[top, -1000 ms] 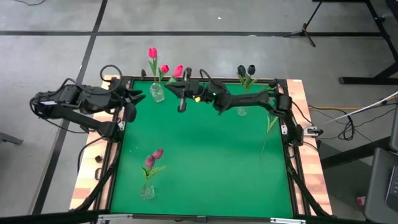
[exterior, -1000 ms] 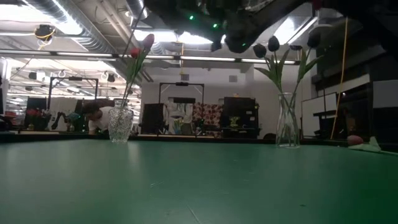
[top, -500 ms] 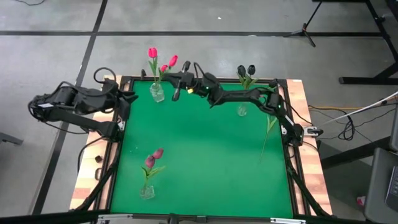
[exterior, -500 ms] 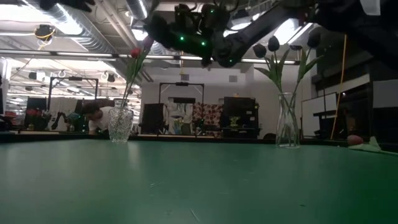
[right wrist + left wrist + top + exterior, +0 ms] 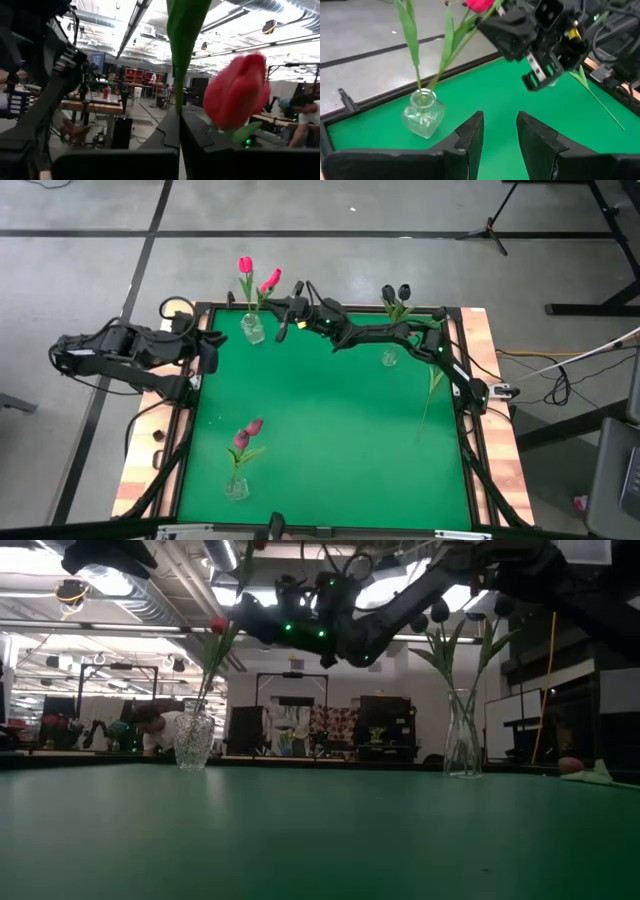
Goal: Sort flowers into vase by color
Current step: Put the pink flower into the top left transparent vase
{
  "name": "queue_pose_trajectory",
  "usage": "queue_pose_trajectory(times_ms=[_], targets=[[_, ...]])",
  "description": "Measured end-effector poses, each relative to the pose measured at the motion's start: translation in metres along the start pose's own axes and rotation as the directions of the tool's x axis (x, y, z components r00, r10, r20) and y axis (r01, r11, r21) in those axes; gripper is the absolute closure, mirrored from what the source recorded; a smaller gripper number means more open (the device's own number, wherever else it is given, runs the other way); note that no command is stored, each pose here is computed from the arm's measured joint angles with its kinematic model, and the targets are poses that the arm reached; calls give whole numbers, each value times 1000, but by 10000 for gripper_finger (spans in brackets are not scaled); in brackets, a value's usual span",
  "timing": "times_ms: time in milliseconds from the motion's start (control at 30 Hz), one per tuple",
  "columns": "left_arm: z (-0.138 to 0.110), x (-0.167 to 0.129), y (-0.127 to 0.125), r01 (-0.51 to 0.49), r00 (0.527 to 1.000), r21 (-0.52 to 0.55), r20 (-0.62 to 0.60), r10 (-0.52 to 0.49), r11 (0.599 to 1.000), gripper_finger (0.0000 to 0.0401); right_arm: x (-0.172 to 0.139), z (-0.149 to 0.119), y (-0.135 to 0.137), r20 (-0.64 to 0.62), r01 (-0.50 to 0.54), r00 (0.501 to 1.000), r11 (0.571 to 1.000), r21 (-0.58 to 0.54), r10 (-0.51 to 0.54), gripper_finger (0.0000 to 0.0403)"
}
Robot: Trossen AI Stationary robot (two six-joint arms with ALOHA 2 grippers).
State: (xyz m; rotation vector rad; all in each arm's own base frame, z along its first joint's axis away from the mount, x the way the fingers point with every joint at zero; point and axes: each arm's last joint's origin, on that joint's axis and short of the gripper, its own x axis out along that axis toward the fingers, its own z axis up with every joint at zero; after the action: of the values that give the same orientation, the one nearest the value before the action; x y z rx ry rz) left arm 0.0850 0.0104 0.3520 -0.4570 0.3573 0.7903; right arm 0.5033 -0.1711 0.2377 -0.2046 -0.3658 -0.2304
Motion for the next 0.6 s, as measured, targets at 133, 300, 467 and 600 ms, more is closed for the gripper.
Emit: queue_pose_trajectory(times_ms=[133,300,467,600], targets=[[0,0,0,-11,1000,3,10,11,1000,287,9,-11,0,6,0,1000,998,55,0,403],[0,0,1,-14,1000,4,11,14,1000,287,21,-21,2,-54,-23,998,995,102,28,403],[0,0,1,-18,1000,18,10,18,1000,287,24,-32,5,-155,6,988,993,115,12,403],[0,0,1,-19,1000,27,11,19,999,287,22,-39,4,-227,43,974,988,150,-7,403]])
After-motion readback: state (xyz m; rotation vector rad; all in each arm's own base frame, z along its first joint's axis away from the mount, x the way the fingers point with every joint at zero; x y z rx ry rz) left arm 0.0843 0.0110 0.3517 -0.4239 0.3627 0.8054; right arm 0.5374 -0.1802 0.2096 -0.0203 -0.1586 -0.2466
